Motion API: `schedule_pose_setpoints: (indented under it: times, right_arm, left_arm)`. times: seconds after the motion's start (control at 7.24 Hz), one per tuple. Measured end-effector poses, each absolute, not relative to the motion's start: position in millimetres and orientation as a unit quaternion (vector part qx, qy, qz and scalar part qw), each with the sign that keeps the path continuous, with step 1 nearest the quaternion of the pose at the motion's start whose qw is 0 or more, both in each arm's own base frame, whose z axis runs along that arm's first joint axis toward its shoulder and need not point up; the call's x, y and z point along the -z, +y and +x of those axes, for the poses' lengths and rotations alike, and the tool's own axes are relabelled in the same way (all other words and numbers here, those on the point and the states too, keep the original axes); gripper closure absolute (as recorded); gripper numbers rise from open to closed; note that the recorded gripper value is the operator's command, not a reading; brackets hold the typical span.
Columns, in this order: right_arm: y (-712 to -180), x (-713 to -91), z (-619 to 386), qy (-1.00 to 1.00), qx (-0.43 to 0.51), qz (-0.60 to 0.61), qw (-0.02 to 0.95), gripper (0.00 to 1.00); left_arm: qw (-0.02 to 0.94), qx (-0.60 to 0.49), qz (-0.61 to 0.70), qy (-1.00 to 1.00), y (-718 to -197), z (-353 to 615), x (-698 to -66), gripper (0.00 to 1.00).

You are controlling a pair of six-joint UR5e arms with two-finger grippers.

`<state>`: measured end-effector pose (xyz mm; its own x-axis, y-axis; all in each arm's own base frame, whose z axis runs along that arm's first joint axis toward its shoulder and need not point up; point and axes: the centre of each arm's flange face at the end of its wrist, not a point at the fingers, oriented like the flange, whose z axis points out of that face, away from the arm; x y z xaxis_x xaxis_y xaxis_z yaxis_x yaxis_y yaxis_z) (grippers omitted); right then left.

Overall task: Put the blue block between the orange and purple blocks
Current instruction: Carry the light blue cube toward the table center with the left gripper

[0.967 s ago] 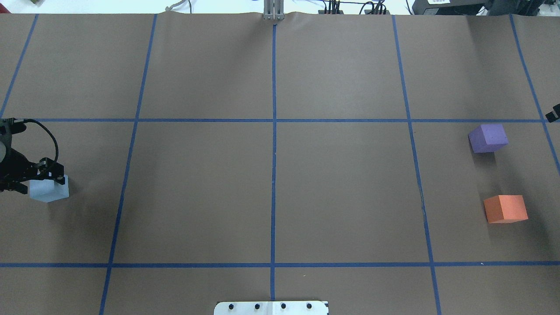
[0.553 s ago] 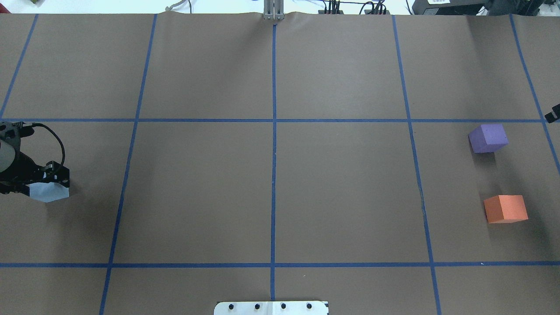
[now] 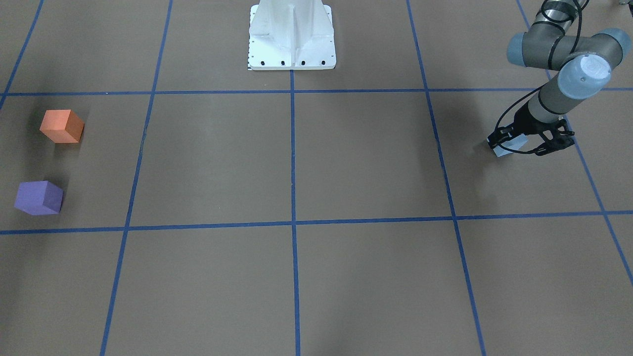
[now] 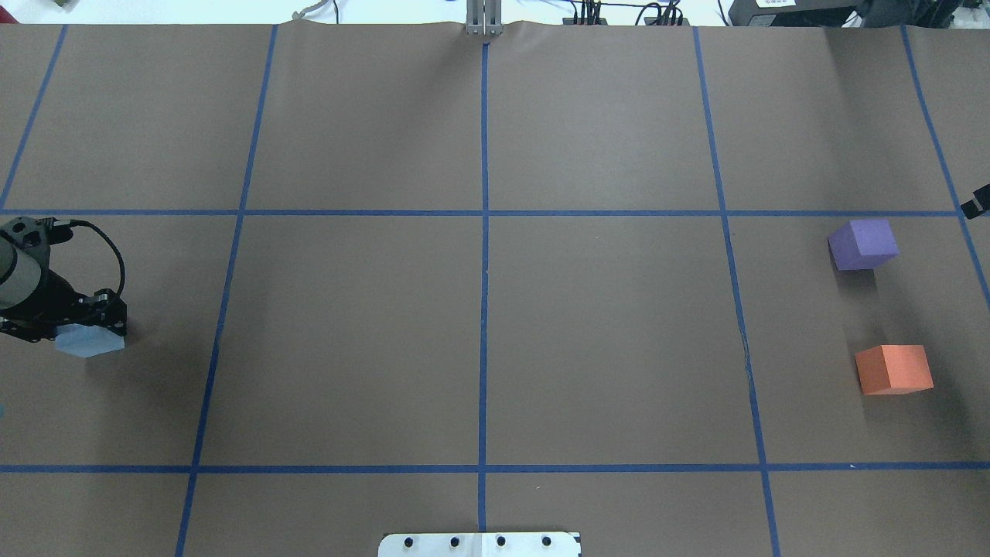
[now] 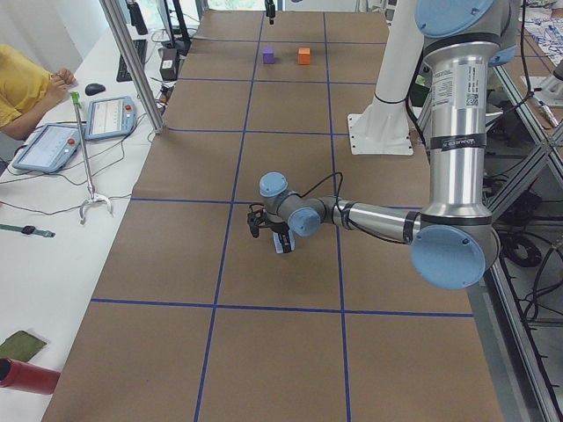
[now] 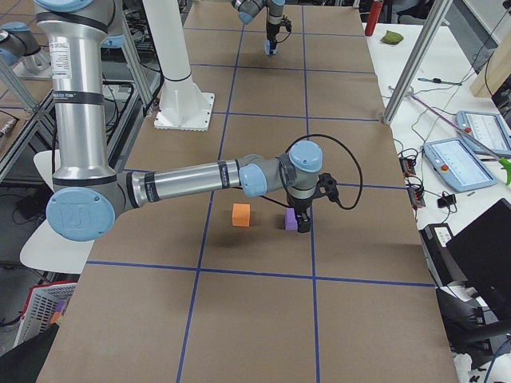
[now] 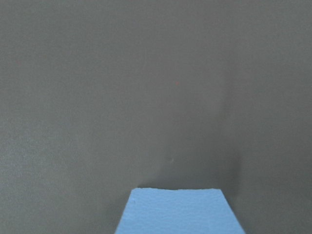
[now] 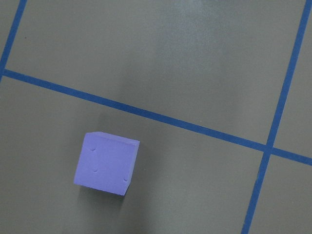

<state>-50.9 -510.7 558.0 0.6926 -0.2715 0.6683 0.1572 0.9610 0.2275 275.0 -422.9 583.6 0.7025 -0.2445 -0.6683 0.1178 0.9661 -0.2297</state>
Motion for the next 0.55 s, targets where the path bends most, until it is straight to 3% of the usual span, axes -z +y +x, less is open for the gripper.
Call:
schedule_pose_setpoints:
  times: [0.28, 0.55]
  right_arm:
    - [-510.8, -557.5, -53.4, -0.375, 0.119, 0.076, 0.916, 0.0]
    - [-510.6, -558.7, -58.1, -0.375, 0.122, 0.072, 0.916, 0.0]
  left_arm:
    - [0.907, 0.071, -0.059, 0.411, -447.7, 310.5, -508.9, 1.0]
    - [0.901, 0.021, -0.056, 0.429, -471.5, 407.6, -340.6, 1.0]
